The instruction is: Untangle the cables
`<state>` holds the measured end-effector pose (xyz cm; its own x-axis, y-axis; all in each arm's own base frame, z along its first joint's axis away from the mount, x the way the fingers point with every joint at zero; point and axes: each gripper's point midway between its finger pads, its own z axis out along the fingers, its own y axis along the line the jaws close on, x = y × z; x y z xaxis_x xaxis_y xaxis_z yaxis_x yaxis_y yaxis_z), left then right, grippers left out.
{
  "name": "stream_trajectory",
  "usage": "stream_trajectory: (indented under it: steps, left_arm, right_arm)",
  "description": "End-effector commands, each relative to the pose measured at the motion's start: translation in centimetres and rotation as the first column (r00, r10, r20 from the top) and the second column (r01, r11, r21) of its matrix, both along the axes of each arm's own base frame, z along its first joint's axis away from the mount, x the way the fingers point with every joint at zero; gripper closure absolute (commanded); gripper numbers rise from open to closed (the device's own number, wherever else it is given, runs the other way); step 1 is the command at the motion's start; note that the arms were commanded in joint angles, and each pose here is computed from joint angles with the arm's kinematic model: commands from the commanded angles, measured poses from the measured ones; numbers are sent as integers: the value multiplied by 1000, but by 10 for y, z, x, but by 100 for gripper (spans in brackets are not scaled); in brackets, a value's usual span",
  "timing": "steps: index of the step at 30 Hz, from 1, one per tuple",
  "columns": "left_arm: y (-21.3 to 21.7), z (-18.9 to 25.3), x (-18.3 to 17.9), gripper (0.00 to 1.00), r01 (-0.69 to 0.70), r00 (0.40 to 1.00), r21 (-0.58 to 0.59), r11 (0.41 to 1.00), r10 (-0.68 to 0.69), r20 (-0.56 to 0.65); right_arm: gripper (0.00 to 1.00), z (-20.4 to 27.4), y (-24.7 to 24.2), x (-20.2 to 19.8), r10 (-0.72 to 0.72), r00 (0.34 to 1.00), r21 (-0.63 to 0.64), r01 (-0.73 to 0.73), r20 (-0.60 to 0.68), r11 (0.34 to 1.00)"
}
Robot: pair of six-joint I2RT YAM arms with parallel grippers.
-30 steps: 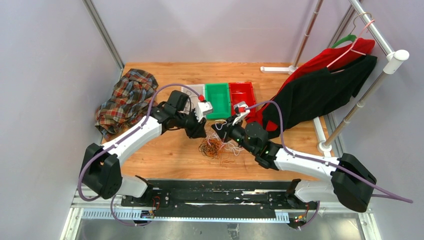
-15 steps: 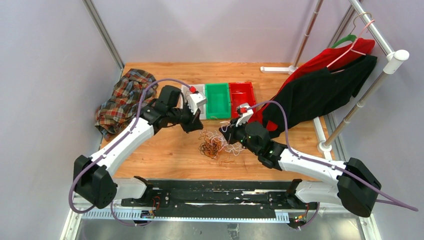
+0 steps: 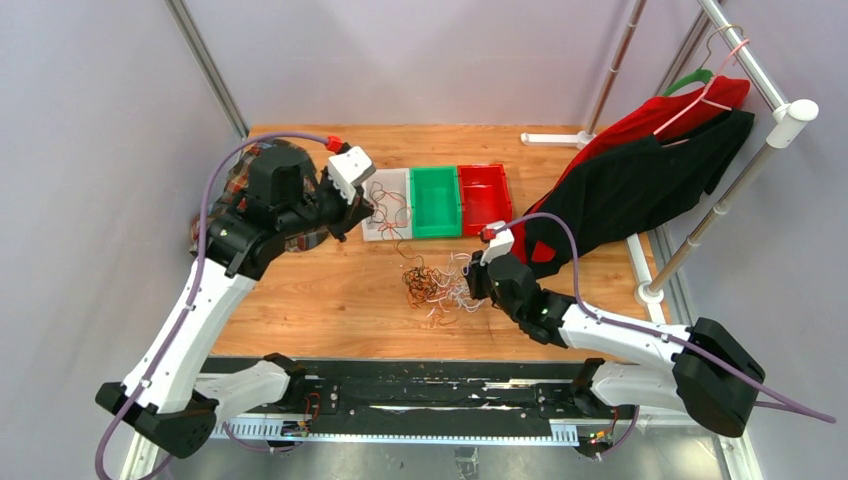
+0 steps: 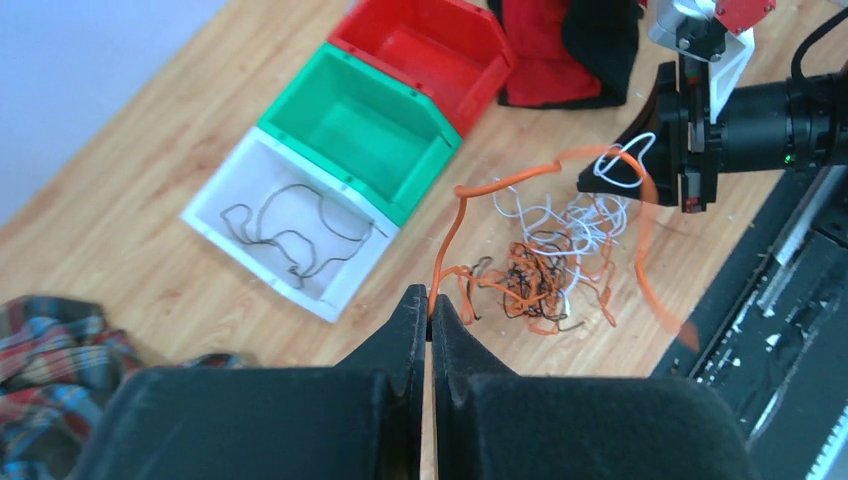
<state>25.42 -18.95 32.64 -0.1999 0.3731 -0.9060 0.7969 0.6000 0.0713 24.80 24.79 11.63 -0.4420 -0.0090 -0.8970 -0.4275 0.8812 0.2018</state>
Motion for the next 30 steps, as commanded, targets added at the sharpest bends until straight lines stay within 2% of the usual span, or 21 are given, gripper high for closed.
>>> stream_trajectory:
  steps: [1, 3, 8, 10, 15, 19, 24, 30]
  left_arm:
    - [15, 26, 2, 99, -62, 994, 10, 998, 60, 91]
    - [11, 34, -3, 99, -33, 994, -15, 999, 34, 99]
    - [-7, 42, -22, 99, 62, 997, -113, 992, -56, 53]
    - [-13, 44, -27, 100, 91, 996, -143, 985, -88, 32]
    - [-19, 53, -30, 99, 108, 994, -182, 977, -109, 5]
    - [-23, 61, -34, 99, 135, 991, -203, 970, -137, 5]
    - [-27, 64, -42, 100, 164, 985, -225, 961, -172, -15]
    - [-28, 69, -47, 100, 175, 983, -241, 954, -184, -14]
  right_arm:
    - [98, 4, -13, 7, -40, 999, -35, 41, 25, 999]
    - [86, 12, -7, 5, -9, 999, -21, 10, 31, 1000]
    - [46, 60, 7, -2, 105, 985, 42, -112, 139, 993]
    - [37, 84, 12, -6, 142, 970, 89, -162, 198, 983]
    - [33, 124, 33, -23, 236, 919, 179, -303, 317, 936]
    - [32, 151, 61, -26, 294, 871, 177, -386, 395, 906]
    - [32, 178, 88, -15, 319, 840, 175, -428, 440, 887]
    - [32, 176, 112, -4, 354, 833, 150, -451, 425, 880]
